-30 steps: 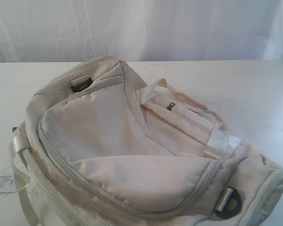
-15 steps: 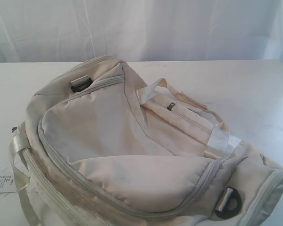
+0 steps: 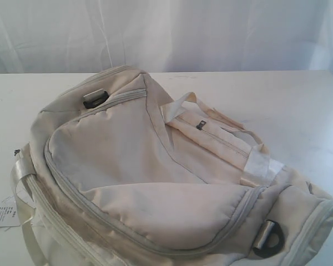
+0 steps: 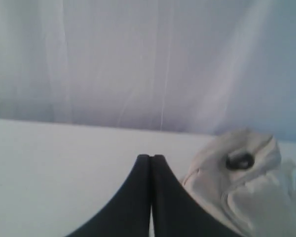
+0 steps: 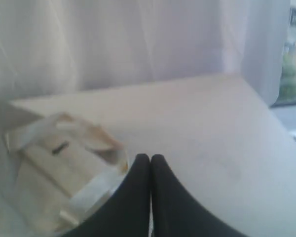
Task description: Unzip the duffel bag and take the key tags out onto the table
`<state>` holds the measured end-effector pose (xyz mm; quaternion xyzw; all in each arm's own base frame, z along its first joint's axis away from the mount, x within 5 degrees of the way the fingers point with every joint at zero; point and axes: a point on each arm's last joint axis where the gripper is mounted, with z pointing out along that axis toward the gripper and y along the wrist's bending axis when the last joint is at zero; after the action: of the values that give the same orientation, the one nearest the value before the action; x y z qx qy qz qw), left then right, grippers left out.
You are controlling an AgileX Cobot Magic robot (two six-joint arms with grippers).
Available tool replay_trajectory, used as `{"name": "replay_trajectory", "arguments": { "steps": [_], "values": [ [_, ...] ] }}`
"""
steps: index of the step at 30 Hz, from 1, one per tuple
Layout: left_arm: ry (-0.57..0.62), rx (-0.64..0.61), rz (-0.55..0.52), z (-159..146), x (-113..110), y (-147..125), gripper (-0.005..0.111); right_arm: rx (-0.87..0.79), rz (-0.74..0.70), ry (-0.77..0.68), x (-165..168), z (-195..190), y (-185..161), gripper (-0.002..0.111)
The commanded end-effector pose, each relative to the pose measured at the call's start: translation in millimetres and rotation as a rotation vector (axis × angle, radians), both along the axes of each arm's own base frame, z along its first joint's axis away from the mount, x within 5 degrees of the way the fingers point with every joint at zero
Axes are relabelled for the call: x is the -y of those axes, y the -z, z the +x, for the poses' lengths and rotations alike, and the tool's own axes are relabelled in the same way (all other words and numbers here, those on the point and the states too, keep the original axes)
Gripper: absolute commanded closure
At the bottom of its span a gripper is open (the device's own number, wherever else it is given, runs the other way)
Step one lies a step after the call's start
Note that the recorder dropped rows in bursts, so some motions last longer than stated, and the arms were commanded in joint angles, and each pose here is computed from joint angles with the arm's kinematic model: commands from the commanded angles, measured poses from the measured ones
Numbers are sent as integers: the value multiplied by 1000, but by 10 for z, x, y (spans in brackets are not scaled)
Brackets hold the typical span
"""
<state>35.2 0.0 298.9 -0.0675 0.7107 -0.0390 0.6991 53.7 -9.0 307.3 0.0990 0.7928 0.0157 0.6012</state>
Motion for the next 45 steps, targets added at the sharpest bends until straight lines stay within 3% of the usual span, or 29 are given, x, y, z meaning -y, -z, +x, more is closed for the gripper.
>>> {"name": "replay_trajectory", "arguments": {
  "steps": [1,2,4,7,13,17,28,31,38,45],
  "values": [
    [84,-310,161,41,30,-206,107,-357,55,-258,-234,130,-126,108],
    [189,-435,204,84,84,-310,107,-456,106,-410,-374,210,-135,108],
    [364,-601,283,157,176,-362,107,-549,112,-552,-476,298,-103,108],
    [607,-791,359,300,320,-374,107,-673,104,-594,-493,406,-9,108],
    [811,-851,462,514,500,-321,107,-768,102,-592,-480,409,39,108],
    [852,-785,491,557,580,-315,107,-751,95,-576,-467,369,18,108],
    [783,-698,466,705,618,67,107,-730,82,-552,-447,374,69,106],
    [780,-698,443,711,626,148,107,-729,115,-529,-451,396,98,94],
    [792,-693,409,705,648,131,107,-821,162,-507,-456,478,188,40],
    [793,-693,407,705,649,130,107,-925,153,-354,-356,680,354,39]
  ]
}}
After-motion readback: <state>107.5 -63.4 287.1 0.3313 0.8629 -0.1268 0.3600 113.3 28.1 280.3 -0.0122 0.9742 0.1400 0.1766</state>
